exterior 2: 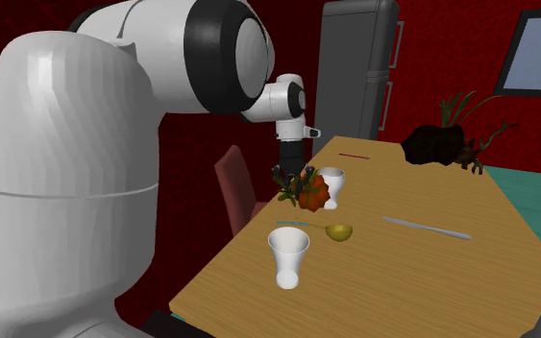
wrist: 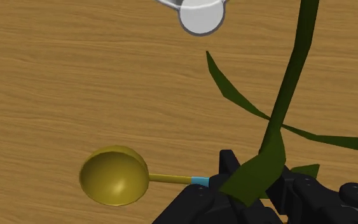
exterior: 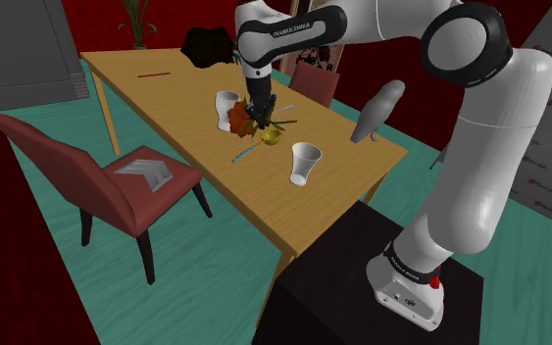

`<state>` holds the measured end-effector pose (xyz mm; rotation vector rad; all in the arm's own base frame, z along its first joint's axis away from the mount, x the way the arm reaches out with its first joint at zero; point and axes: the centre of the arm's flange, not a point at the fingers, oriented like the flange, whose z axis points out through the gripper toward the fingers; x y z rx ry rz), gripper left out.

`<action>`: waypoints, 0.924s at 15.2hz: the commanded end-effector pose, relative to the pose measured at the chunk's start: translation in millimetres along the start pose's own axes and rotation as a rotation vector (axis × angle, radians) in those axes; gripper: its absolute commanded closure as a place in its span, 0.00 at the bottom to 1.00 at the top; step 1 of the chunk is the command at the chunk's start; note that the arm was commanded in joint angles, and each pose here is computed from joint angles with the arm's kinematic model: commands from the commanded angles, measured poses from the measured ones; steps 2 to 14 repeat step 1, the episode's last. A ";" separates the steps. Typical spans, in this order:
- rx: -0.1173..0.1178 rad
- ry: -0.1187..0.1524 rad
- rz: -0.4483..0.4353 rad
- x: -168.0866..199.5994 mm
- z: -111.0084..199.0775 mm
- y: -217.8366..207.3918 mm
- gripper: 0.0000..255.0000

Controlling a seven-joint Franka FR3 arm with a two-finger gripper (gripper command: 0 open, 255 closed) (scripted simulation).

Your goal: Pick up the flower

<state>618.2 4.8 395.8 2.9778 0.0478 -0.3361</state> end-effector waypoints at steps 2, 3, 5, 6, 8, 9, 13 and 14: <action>0.000 0.000 0.000 -1.3 -3.2 0.4 1.00; 0.000 0.000 0.000 -1.3 -3.2 0.4 1.00; 0.000 0.000 0.000 -1.3 -3.2 0.4 1.00; 0.000 0.000 0.000 -1.3 -3.2 0.4 1.00; 0.000 0.000 0.000 -1.3 -3.2 0.4 1.00; 0.000 0.000 0.000 -1.3 -3.2 0.4 1.00; 0.000 0.000 0.000 -1.3 -3.2 0.4 1.00; 0.000 0.000 0.000 -1.3 -3.2 0.4 1.00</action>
